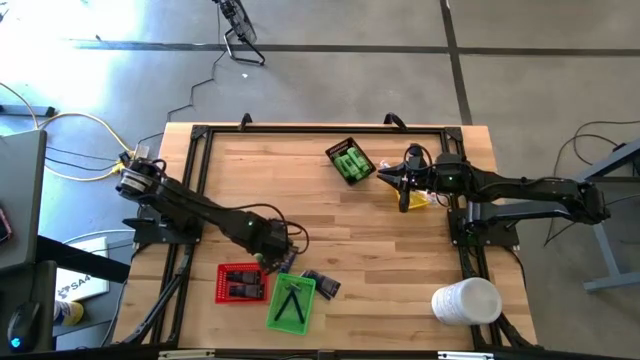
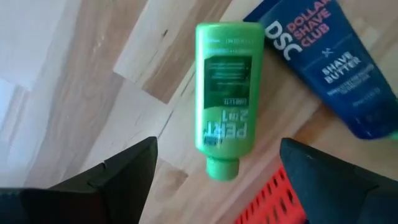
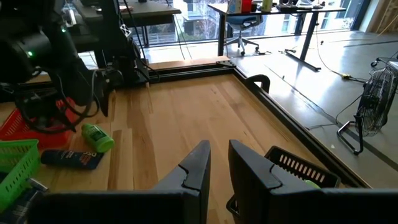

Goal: Pick & Place Travel size toiletries
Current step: Put the shampoo into the black bin

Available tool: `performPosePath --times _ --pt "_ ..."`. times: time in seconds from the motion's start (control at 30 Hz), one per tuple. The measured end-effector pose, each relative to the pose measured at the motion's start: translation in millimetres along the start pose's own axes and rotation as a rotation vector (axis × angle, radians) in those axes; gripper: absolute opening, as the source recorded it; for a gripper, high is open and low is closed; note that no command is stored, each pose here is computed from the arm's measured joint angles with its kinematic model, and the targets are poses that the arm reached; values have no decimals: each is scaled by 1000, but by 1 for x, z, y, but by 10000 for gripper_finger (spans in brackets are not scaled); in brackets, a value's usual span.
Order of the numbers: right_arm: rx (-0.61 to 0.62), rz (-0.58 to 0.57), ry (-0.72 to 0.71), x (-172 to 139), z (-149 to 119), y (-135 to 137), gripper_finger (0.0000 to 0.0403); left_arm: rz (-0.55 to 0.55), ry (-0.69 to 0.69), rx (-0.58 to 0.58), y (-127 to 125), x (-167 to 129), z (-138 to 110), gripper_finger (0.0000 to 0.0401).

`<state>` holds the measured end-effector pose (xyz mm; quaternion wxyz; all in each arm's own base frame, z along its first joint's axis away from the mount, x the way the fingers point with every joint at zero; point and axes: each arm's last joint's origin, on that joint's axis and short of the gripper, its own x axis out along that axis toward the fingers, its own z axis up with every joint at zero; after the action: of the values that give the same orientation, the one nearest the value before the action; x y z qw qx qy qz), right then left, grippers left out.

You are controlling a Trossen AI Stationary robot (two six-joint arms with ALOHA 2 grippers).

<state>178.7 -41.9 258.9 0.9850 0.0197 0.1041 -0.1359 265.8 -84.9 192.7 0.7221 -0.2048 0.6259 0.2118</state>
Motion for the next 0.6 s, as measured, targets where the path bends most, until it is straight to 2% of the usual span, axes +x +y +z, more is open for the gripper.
performPosePath --times 0.3,0.6 --pt "0 0 0 0 0 0 50 -66 -43 3 15 18 18 332" --pt "-3 0 0 0 0 0 50 -110 32 9 25 25 20 332"
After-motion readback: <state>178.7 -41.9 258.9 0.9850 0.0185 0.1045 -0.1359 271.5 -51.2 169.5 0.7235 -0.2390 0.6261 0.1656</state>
